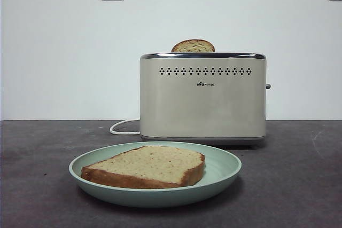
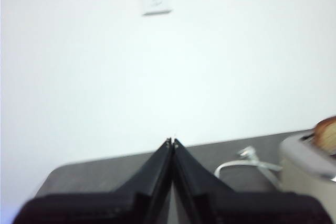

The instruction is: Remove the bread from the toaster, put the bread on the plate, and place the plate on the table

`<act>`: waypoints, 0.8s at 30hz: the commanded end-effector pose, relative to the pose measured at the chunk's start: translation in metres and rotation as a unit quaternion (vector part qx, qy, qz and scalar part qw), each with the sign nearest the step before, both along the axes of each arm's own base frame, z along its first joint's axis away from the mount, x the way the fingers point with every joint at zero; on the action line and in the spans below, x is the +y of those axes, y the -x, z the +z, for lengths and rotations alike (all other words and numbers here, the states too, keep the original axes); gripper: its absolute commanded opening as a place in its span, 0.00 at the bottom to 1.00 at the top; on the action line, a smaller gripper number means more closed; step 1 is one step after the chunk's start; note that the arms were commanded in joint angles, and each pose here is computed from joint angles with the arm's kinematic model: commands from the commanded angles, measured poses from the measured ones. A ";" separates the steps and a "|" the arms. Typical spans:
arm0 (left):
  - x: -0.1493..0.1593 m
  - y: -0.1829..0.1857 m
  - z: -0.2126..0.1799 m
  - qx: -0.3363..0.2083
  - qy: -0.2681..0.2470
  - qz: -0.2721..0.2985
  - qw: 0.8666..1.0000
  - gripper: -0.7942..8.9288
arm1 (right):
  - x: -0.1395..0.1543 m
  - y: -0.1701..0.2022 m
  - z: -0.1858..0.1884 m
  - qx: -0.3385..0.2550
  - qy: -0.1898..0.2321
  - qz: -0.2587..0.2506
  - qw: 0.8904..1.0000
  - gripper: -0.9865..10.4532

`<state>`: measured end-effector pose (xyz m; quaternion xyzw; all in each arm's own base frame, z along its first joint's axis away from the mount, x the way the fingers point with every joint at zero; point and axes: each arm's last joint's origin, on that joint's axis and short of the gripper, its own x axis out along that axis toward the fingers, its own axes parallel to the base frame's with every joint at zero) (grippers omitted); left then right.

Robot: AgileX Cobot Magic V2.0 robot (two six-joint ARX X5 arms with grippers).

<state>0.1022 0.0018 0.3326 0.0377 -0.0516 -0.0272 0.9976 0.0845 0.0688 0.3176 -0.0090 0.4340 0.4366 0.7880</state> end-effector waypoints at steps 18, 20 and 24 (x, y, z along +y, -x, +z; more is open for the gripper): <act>0.006 0.003 -0.176 0.101 0.046 0.032 0.993 0.08 | 0.000 0.000 0.000 -0.003 -0.002 0.003 1.000 0.09; 0.006 0.005 -0.181 0.119 0.053 0.035 0.991 0.08 | 0.000 0.000 0.000 -0.003 -0.002 0.003 1.000 0.09; 0.006 0.007 -0.185 0.139 0.054 0.042 0.988 0.08 | 0.000 0.000 0.000 -0.003 -0.002 0.003 1.000 0.09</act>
